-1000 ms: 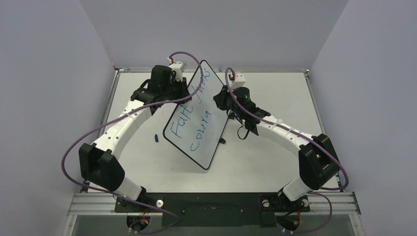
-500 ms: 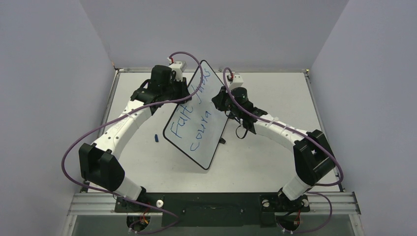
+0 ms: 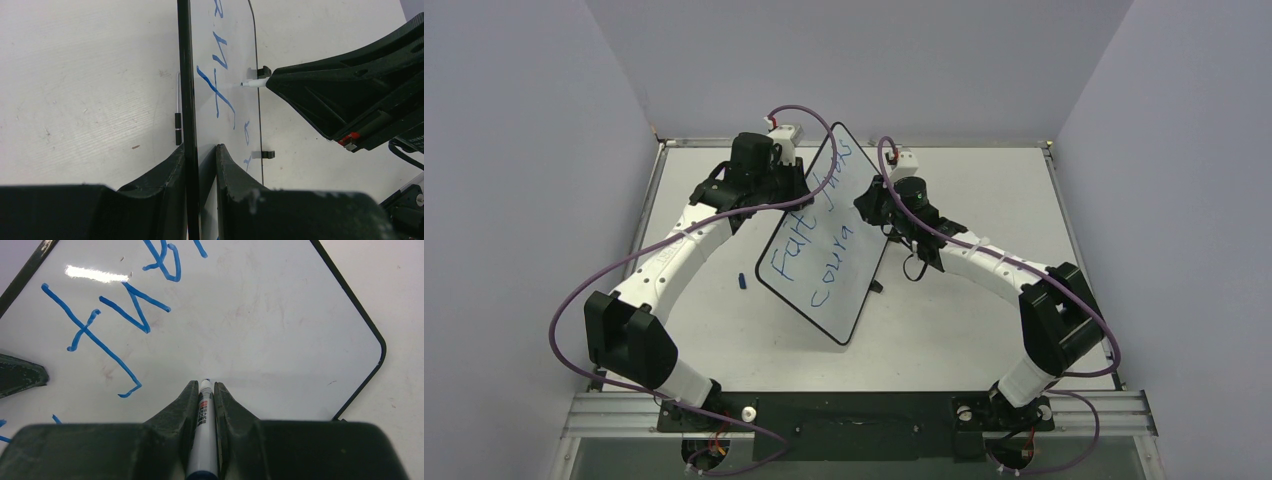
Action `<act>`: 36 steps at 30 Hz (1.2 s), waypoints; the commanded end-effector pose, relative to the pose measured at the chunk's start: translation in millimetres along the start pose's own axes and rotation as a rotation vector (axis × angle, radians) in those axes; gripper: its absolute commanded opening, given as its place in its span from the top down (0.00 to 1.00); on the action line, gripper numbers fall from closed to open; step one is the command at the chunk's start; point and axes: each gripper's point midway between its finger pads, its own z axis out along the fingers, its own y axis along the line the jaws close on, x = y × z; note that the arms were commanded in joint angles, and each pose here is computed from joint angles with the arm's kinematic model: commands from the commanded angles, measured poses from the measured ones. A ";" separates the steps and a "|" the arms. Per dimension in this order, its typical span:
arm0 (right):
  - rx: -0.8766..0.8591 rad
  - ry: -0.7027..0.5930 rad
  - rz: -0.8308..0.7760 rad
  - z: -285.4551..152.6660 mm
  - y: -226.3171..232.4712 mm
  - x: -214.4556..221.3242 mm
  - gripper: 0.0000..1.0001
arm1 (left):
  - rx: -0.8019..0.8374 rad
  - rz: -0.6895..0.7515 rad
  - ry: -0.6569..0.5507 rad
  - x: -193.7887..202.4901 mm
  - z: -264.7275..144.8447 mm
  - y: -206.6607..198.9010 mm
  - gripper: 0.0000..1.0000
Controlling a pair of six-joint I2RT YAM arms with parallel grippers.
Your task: Write a sentence on the whiteboard
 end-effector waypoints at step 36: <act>-0.117 -0.015 0.026 -22.6 26.2 17.7 1.00 | -0.073 0.114 -0.139 -39.3 -18.3 11.3 1.00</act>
